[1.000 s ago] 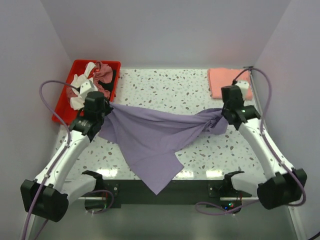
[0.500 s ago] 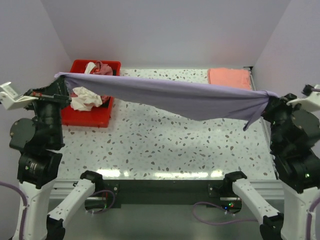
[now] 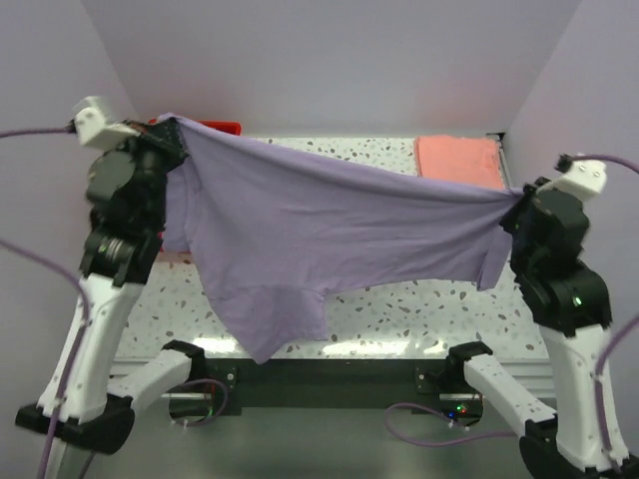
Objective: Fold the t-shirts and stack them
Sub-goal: Flatten the tshirt out
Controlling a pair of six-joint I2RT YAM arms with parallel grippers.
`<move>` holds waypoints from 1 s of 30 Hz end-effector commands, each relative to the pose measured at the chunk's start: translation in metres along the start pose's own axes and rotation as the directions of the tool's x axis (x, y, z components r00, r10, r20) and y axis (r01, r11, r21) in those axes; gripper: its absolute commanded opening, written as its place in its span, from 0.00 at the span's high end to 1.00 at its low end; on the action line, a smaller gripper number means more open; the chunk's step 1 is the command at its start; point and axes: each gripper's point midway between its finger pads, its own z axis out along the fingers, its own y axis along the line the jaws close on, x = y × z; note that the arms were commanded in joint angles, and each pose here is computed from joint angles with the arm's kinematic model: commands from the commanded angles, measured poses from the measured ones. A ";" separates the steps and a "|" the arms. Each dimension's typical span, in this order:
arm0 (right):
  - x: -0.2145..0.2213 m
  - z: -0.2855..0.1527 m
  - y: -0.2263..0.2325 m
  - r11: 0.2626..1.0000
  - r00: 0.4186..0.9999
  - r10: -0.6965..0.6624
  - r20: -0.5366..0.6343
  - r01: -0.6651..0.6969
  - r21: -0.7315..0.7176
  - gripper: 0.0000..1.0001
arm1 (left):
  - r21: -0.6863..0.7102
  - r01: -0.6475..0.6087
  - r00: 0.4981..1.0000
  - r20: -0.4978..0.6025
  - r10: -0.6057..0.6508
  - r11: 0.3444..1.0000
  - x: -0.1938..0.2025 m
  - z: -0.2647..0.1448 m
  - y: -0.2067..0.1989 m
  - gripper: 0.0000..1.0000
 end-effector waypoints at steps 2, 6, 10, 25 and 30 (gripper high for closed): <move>0.095 0.077 0.010 0.969 0.959 -0.157 -0.237 0.196 0.148 0.94 | -0.121 -0.156 0.976 -0.171 0.134 0.980 0.109 0.083 0.035 0.96; 0.174 0.137 0.006 0.945 0.887 -0.176 -0.427 0.274 0.180 0.83 | -0.171 -0.331 0.873 -0.428 0.233 0.928 0.239 0.152 0.074 0.73; 0.214 0.178 0.000 0.937 0.806 -0.147 -0.573 0.299 0.180 0.14 | -0.181 -0.426 0.747 -0.623 0.232 0.887 0.304 0.169 0.094 0.00; 0.213 0.121 0.023 1.000 0.871 -0.007 -0.491 0.020 0.020 0.01 | -0.075 -0.292 0.671 -0.726 0.149 0.953 0.322 0.015 0.090 0.00; 0.221 0.107 0.027 0.998 0.883 0.053 -0.466 -0.068 -0.015 0.01 | -0.007 -0.276 0.538 -0.829 0.148 0.961 0.356 -0.094 0.109 0.00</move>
